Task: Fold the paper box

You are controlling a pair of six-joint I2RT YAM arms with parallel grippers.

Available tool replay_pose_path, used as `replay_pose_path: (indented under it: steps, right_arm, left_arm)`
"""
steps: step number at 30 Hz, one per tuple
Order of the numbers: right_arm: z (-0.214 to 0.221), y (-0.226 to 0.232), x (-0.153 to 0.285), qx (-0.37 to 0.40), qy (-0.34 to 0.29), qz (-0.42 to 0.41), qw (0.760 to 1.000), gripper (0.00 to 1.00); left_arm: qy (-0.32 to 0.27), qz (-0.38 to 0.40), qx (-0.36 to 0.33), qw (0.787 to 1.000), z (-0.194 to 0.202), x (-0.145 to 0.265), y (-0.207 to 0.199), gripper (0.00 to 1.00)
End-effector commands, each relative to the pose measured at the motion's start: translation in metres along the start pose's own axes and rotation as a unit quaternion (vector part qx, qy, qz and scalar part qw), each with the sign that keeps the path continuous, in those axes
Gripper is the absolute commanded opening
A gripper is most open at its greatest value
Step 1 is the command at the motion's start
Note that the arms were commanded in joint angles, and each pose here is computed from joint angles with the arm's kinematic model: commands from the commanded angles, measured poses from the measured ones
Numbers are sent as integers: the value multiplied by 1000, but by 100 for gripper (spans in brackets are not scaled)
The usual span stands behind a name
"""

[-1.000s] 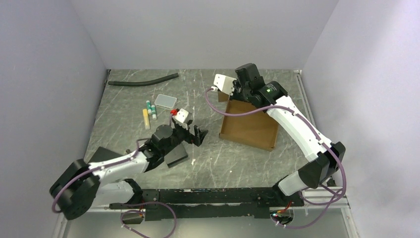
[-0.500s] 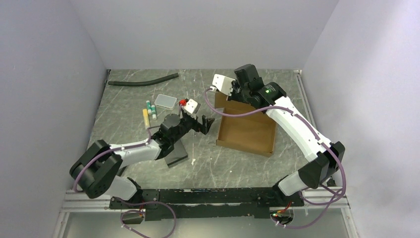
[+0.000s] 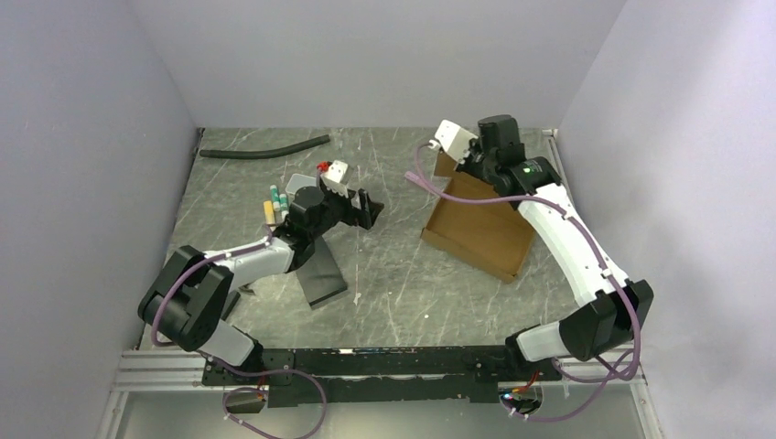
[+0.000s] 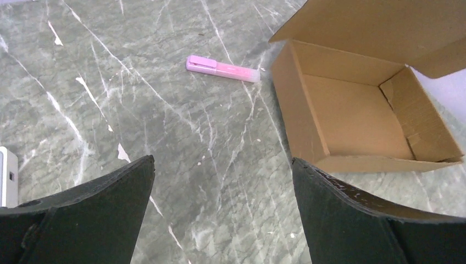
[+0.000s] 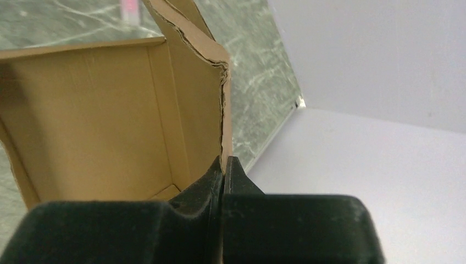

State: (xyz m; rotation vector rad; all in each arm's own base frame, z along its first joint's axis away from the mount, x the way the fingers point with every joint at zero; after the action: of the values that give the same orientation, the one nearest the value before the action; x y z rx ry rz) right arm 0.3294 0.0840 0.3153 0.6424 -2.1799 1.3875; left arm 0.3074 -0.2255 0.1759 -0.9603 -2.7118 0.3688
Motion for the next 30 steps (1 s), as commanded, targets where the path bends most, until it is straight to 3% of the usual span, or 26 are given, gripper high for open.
replay_pose_path:
  steps: [1, 4, 10, 15, 22, 30]
  right_arm:
    - [17, -24, 7, -35, -5, 51, 998, 0]
    - [27, -29, 2, -45, 3, 55, 997, 5]
    - [38, -38, -9, -66, 14, 67, 995, 11]
    - [45, -42, -16, -80, 18, 82, 993, 14]
    - [56, -47, -25, -92, 29, 90, 991, 20]
    - [67, -67, -23, -95, 40, 115, 988, 46]
  left_arm:
    - [22, 21, 61, 998, -9, -10, -4, 100]
    - [46, -4, 94, 995, -8, -20, 4, 99]
    - [108, -148, 161, 970, -8, -12, 24, 96]
    - [135, -272, 130, 944, -5, 29, 45, 94]
    - [210, -342, 51, 915, -5, 56, 76, 91]
    - [208, -347, 71, 912, -4, 61, 83, 91]
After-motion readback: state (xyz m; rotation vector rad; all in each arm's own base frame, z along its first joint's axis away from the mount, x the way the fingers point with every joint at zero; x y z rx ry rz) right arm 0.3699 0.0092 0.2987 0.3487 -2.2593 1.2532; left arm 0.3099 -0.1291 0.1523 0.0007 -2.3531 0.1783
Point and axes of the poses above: each gripper's point midway between its finger pads, its own x axis back along the fingers, its own y axis along the line the jaws close on, z = x × y, the point moved 7 cm from there along x, back along the fingers, and after that the axes turned 4 degrees about x, right-handed, at the moved point
